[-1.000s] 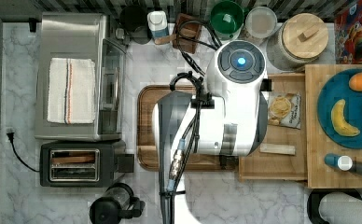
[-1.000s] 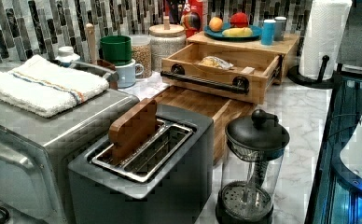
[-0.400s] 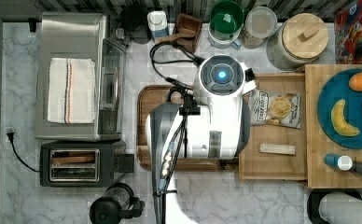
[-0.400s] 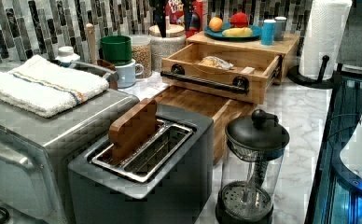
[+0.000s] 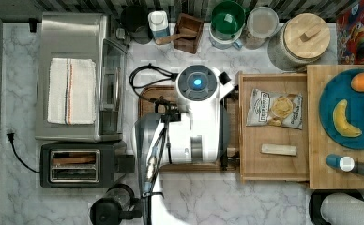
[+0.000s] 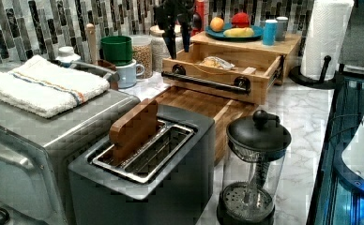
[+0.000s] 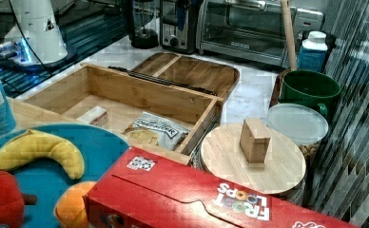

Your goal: Close the drawer.

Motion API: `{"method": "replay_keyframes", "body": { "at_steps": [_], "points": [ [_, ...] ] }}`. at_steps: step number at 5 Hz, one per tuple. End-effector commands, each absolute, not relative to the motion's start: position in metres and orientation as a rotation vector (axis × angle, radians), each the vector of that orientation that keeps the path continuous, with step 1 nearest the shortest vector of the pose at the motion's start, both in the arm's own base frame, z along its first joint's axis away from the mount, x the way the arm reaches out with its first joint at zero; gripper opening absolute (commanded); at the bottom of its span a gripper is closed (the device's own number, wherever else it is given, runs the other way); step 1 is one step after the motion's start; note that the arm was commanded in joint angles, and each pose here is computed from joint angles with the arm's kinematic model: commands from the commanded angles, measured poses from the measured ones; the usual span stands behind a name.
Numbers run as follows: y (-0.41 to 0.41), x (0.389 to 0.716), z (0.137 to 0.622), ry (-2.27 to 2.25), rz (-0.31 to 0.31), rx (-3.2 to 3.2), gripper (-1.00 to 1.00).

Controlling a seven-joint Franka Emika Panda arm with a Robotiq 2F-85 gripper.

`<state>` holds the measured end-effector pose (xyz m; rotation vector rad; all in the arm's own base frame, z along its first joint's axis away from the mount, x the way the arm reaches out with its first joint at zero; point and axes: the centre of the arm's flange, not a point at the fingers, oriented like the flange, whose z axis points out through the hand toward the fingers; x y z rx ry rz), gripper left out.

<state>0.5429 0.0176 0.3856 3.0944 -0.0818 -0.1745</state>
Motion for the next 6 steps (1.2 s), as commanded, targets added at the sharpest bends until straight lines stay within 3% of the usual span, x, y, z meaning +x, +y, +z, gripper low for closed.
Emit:
{"method": "replay_keyframes", "body": {
  "at_steps": [1,3,6],
  "points": [
    [0.024,0.525,0.314,0.040,-0.079,3.070,-1.00],
    [0.000,0.528,0.276,0.052,-0.034,3.056,-1.00],
    [-0.058,0.535,0.283,0.202,-0.010,3.021,-1.00]
  ]
}}
